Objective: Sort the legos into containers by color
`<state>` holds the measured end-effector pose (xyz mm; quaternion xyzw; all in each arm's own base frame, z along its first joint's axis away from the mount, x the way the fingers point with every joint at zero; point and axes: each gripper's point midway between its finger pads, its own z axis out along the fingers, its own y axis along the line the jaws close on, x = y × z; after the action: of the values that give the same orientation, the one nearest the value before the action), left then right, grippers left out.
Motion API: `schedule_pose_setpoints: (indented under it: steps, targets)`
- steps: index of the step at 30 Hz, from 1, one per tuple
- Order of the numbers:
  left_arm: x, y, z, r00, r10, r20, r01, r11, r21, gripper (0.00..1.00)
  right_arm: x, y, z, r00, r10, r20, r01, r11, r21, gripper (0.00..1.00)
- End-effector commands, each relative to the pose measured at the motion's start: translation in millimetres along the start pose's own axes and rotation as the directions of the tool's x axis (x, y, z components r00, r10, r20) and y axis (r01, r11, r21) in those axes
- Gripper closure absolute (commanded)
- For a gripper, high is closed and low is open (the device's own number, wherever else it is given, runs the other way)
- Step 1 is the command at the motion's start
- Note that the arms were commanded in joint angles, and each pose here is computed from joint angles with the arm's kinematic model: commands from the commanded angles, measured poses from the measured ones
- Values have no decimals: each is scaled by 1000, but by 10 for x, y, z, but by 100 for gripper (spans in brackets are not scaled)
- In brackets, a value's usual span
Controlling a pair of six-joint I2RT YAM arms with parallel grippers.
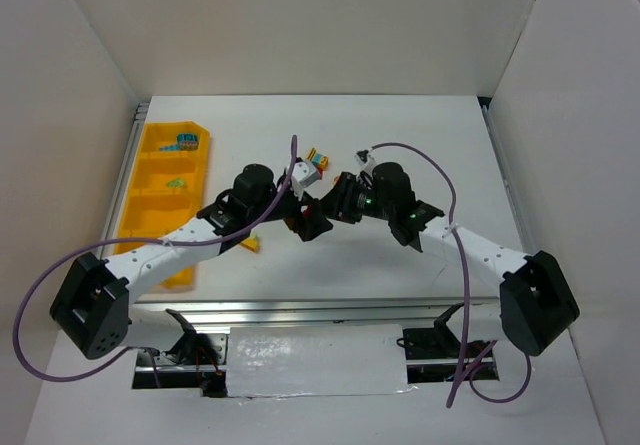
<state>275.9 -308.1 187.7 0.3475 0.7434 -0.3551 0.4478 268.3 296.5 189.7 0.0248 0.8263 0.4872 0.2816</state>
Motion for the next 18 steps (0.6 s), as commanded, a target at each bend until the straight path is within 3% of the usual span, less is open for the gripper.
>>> schedule_pose_setpoints:
  steps: [1, 9, 14, 18]
  targets:
    - [-299, -175, -94, 994, 63, 89, -68, 996, 55, 1, -60, 476, -152, 985, -163, 51, 171, 958, -229, 100]
    - [-455, -271, -403, 993, -41, 114, 39, 999, 13, 1, -145, 531, -460, 912, -385, 137, 409, 859, -308, 100]
    - [-652, -475, -665, 984, -102, 148, 95, 994, 56, 0, 16, 739, -742, 831, -541, 128, 538, 727, -426, 100]
    - [-613, -595, -753, 982, -171, 76, 164, 983, 87, 0, 118, 876, -908, 792, -593, 147, 578, 649, -494, 100]
